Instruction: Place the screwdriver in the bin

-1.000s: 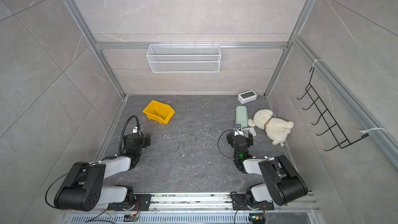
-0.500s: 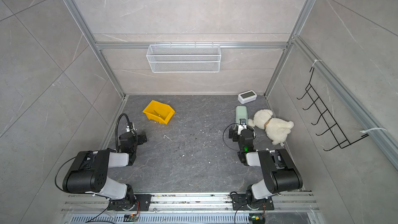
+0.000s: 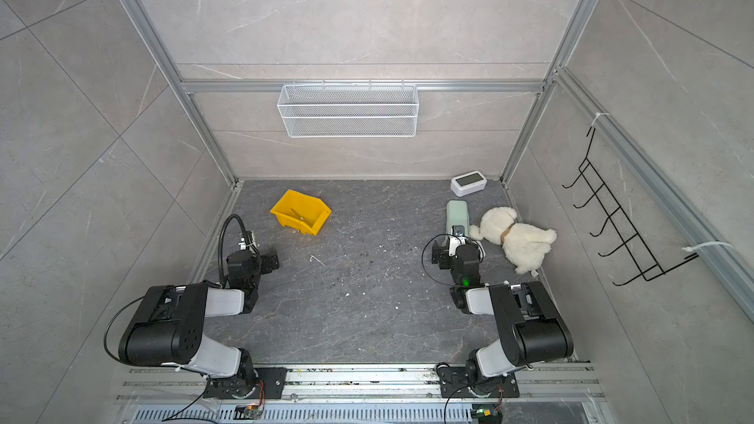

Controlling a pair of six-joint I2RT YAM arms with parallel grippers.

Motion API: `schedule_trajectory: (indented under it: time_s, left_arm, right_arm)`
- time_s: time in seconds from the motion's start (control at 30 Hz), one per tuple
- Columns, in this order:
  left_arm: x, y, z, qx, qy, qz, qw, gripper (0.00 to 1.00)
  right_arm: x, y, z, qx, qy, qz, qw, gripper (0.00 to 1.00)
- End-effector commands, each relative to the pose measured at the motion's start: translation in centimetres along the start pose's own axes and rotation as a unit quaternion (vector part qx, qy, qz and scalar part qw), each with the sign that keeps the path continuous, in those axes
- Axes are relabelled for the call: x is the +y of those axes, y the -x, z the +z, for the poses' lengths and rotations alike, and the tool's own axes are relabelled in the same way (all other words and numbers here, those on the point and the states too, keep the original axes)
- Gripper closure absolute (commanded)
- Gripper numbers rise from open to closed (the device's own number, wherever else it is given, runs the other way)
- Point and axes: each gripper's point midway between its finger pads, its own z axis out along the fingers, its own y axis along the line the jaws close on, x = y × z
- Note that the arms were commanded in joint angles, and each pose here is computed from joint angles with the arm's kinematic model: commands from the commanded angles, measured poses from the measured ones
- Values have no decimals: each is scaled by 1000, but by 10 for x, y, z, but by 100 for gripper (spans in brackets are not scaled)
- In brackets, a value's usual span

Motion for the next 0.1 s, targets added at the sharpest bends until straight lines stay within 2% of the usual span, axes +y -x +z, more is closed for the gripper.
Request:
schedule_trajectory:
  time_s: [0.0, 0.07]
  left_arm:
    - [1, 21, 0, -33, -1, -12, 999, 0]
    - [0, 21, 0, -33, -1, -12, 999, 0]
  right_arm:
    - [1, 3, 3, 0, 2, 8, 1000, 1]
    - [0, 3, 2, 0, 2, 8, 1000, 1]
